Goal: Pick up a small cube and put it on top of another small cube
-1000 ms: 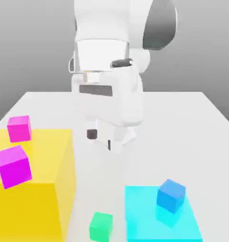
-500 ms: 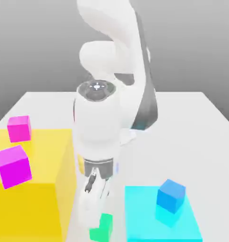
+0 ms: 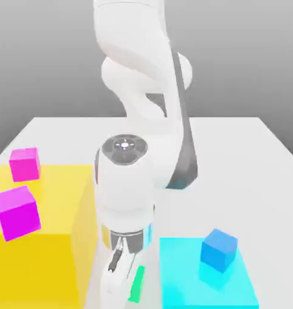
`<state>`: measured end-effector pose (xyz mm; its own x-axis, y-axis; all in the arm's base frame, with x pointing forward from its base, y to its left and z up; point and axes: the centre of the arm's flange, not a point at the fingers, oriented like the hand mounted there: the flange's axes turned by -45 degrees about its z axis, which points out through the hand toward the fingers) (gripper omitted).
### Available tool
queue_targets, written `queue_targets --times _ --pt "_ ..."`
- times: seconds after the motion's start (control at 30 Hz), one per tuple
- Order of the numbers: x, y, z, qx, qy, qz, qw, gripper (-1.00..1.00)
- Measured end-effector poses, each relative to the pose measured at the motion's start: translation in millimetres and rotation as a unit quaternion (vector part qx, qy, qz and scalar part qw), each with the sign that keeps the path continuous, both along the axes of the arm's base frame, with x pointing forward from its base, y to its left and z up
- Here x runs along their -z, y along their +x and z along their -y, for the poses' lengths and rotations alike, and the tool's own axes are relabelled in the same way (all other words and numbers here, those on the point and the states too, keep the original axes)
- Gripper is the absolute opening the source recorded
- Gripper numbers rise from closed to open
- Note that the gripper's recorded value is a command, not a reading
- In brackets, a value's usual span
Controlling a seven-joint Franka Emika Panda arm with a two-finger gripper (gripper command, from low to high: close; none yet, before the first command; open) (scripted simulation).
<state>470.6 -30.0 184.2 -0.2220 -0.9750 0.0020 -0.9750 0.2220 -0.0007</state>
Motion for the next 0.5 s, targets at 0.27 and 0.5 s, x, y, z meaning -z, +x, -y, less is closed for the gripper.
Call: queue_targets --times 0.27,0.5 --pt "-87.8 22.2 -1.6 -0.133 -0.043 -0.039 0.989 -1.0" --pt "-199.0 -13.8 93.4 -0.145 -0.05 -0.06 0.986 -1.0"
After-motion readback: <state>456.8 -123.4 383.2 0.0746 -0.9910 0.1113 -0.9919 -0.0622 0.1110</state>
